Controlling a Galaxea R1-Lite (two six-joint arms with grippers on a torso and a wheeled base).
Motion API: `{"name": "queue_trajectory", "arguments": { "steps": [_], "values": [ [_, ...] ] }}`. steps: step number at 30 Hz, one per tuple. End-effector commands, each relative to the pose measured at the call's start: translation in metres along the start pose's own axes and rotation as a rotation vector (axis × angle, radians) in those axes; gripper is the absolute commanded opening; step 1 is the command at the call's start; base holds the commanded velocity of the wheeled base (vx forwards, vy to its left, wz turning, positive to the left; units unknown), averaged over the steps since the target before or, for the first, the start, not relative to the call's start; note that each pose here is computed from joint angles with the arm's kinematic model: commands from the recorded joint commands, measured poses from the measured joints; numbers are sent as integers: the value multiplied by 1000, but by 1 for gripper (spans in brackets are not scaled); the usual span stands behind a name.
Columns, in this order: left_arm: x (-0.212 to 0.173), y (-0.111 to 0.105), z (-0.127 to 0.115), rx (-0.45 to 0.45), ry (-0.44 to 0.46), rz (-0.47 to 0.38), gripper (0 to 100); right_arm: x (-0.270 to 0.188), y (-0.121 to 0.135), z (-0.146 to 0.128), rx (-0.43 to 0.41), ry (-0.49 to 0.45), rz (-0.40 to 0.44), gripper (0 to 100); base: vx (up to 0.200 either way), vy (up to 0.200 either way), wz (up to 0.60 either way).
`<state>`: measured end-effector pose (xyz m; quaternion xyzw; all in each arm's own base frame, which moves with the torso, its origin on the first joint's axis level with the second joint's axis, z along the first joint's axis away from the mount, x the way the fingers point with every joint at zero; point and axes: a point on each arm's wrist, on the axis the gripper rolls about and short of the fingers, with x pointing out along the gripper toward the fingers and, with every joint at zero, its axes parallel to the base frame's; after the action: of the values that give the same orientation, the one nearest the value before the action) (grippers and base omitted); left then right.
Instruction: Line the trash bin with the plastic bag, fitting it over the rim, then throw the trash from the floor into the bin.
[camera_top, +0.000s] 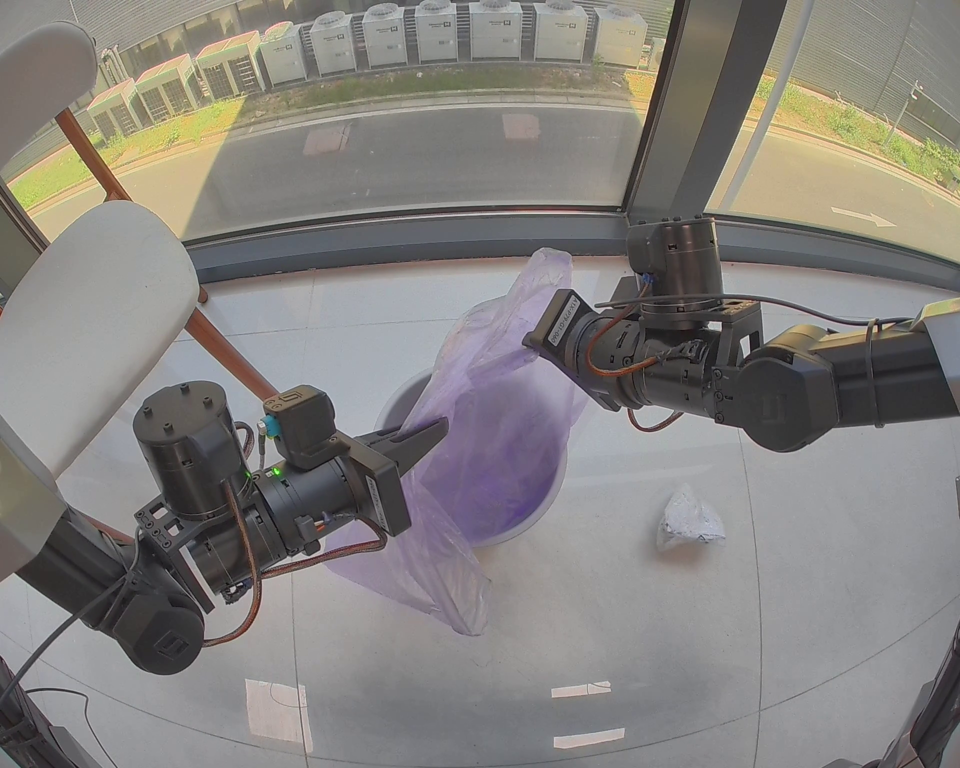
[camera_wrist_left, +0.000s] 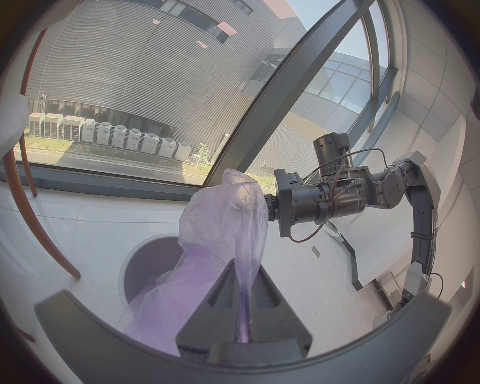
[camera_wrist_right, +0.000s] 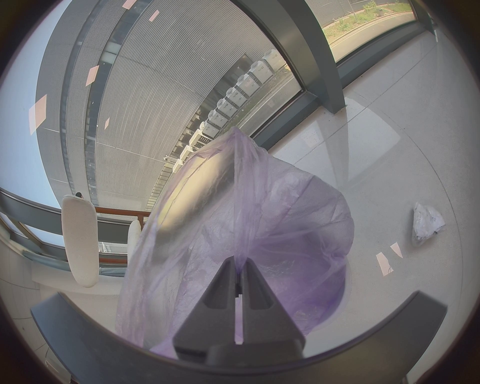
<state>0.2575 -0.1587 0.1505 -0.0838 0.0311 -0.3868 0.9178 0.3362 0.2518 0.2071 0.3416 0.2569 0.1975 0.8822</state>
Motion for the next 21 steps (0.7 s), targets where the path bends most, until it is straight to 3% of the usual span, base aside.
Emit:
{"name": "queue_trajectory", "arguments": {
  "steps": [1, 10, 11, 21],
  "values": [
    [-1, 0, -1, -5, 3, 9, 0, -2, 3, 1, -1, -7, 9, 0, 0, 0, 0],
    [-2, 1, -3, -10, 6, 44, 0, -1, 1, 0, 1, -9, 6, 0, 0, 0, 0],
    [-2, 1, -3, -10, 6, 44, 100, -1, 1, 0, 1, -9, 6, 0, 0, 0, 0],
    [-3, 7, 0, -61, -8, 70, 100, 0, -3, 2, 2, -34, -23, 0, 0, 0, 0]
  ]
}}
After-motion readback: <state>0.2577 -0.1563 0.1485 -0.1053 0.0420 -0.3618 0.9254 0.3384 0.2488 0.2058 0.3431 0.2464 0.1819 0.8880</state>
